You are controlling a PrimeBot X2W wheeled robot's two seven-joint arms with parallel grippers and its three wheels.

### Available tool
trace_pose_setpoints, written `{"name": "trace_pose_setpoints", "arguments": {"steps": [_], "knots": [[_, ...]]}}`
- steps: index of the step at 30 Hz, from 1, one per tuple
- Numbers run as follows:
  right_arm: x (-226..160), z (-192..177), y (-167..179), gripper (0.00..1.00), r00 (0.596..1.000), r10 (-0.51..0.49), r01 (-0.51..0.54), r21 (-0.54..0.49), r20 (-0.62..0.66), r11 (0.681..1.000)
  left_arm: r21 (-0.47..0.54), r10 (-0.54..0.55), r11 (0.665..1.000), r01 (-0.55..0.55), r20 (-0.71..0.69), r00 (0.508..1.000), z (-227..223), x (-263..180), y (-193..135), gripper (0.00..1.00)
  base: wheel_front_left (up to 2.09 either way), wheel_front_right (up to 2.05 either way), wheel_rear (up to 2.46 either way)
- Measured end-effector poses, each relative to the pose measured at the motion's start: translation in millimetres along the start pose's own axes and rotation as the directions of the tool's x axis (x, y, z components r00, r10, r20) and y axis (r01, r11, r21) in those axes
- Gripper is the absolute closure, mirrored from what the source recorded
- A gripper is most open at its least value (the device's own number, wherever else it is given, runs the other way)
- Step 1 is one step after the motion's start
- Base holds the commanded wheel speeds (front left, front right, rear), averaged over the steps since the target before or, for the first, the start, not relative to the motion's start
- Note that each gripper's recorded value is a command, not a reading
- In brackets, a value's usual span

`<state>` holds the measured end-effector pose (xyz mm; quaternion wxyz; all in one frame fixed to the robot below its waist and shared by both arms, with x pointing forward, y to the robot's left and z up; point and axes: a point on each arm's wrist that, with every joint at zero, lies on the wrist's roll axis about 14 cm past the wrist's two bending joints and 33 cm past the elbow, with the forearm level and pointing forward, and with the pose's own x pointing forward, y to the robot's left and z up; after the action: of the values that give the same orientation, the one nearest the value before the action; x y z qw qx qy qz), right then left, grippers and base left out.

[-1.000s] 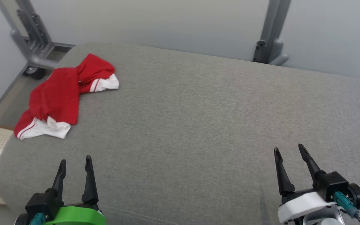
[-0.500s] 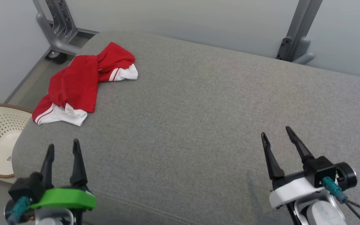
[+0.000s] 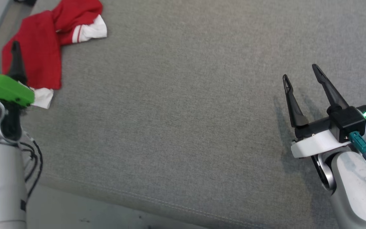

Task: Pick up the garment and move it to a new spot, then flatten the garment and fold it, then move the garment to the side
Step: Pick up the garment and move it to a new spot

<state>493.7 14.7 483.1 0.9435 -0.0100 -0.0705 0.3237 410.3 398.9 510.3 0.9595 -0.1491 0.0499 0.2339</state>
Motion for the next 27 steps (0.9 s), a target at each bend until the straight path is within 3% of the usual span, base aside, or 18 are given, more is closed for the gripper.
{"name": "trace_pose_setpoints", "arguments": {"steps": [9, 16, 17, 18, 23, 27], "knots": [[3.4, -78.2, -10.3, 0.00, 0.994, -0.004, 0.014, 0.086, -0.109, 0.996, 0.058, 0.151, 0.988, -0.141, -0.271, 0.951, -58.8, 81.5, 23.3, 0.00, 0.00, 0.00, 0.00], [-12.2, -98.4, -39.2, 0.00, 0.986, -0.084, 0.096, 0.084, -0.143, 0.992, 0.189, 0.234, 0.969, -0.159, -0.495, 0.837, -150.0, 90.4, 33.1, 0.00, 0.00, 0.00, 0.00], [-17.4, -100.4, -47.5, 0.00, 0.982, -0.110, 0.123, 0.077, -0.152, 0.989, 0.188, 0.232, 0.970, -0.156, -0.509, 0.829, -156.3, 96.6, 29.7, 0.85, 0.00, 0.00, 0.00], [-19.6, -101.0, -50.3, 0.00, 0.980, -0.120, 0.133, 0.075, -0.156, 0.988, 0.187, 0.229, 0.970, -0.153, -0.512, 0.828, -157.3, 100.0, 27.9, 1.00, 0.00, 0.00, 0.00], [-26.7, -98.1, -54.5, 0.00, 0.975, -0.143, 0.157, 0.072, -0.168, 0.985, 0.192, 0.223, 0.970, -0.146, -0.486, 0.845, -147.8, 106.6, 26.0, 1.00, 0.00, 0.00, 0.00], [-33.8, -92.3, -52.1, 0.00, 0.971, -0.155, 0.172, 0.081, -0.181, 0.982, 0.187, 0.183, 0.975, -0.118, -0.386, 0.904, -110.5, 117.7, 16.5, 1.00, 0.00, 0.00, 0.00]]}}
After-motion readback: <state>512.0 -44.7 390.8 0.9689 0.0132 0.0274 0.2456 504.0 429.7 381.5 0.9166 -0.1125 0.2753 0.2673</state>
